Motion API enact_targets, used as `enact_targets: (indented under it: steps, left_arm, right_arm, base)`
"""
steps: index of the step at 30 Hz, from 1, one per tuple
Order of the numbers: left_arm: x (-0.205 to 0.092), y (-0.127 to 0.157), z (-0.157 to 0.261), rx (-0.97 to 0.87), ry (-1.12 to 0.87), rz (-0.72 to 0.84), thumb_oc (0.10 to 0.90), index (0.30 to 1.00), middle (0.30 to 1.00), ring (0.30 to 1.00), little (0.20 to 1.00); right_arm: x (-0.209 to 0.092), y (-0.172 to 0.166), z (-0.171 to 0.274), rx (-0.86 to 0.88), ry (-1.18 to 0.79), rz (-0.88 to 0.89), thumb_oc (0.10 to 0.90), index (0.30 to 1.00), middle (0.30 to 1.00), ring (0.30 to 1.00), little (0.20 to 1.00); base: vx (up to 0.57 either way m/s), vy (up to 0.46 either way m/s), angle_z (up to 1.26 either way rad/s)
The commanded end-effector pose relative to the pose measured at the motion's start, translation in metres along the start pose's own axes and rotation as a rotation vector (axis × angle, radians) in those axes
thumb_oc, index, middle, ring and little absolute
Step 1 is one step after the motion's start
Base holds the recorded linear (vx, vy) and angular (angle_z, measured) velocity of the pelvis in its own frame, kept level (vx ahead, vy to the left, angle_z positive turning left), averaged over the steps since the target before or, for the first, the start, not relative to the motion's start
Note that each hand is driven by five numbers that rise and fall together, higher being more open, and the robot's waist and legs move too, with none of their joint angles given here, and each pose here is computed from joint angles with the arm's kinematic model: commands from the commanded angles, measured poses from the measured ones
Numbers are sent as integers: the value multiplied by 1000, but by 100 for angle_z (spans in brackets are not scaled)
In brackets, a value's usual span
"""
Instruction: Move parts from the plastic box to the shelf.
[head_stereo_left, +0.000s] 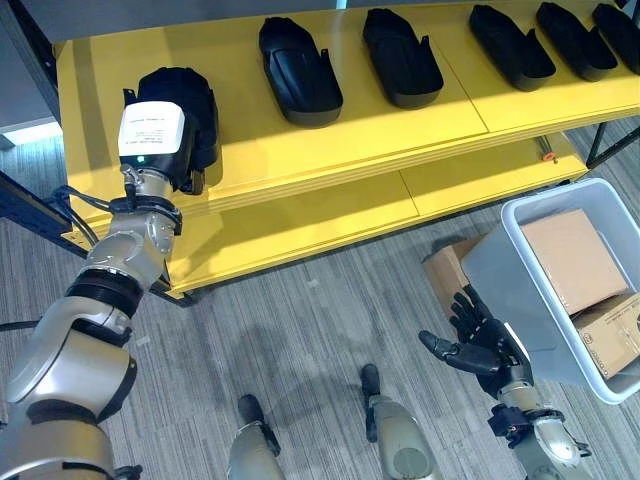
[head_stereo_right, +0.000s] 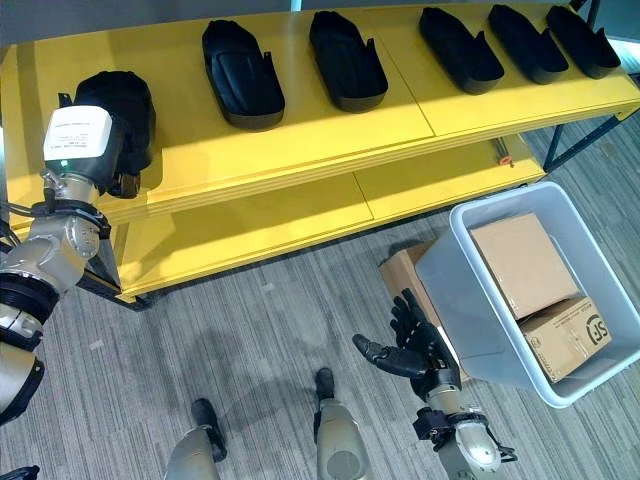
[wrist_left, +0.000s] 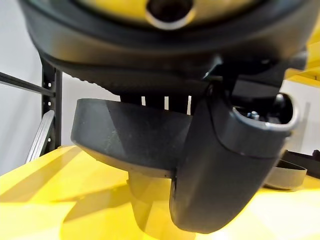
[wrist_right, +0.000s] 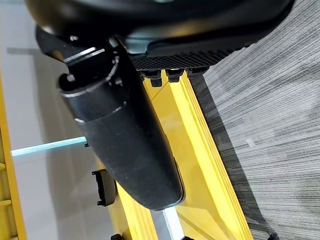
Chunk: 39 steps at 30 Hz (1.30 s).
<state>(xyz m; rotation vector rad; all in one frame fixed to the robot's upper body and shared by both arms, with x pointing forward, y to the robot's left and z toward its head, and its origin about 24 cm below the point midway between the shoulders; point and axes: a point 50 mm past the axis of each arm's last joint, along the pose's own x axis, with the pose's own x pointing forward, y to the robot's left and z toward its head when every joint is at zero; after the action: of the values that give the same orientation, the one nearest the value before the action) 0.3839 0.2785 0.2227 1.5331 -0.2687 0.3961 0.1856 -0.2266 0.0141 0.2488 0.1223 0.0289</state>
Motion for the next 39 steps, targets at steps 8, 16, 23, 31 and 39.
enact_targets:
  steps: [8,16,23,31,39]
  left_arm:
    - [32,67,2,-150,46,208,400,300,300,300,300]
    - [36,80,0,-135,51,229,400,300,300,300,300]
    - [39,87,-7,-130,85,235,400,300,300,300,300]
    - [43,99,-10,-61,91,246,400,300,300,300,300]
    - [45,110,-16,-35,118,255,400,300,300,300,300]
  right_arm:
    - [5,7,48,-5,-229,69,900,1000,1000,1000,1000]
    - [5,6,49,-8,-233,62,900,1000,1000,1000,1000]
    - [6,5,53,-4,-251,58,900,1000,1000,1000,1000]
    - [6,4,59,-14,-269,63,900,1000,1000,1000,1000]
    - [5,2,61,-16,-272,62,900,1000,1000,1000,1000]
  base:
    - [9,5,3]
    - [0,0,0]
    - [0,0,0]
    - [1,2,0]
    - [7,5,-3]
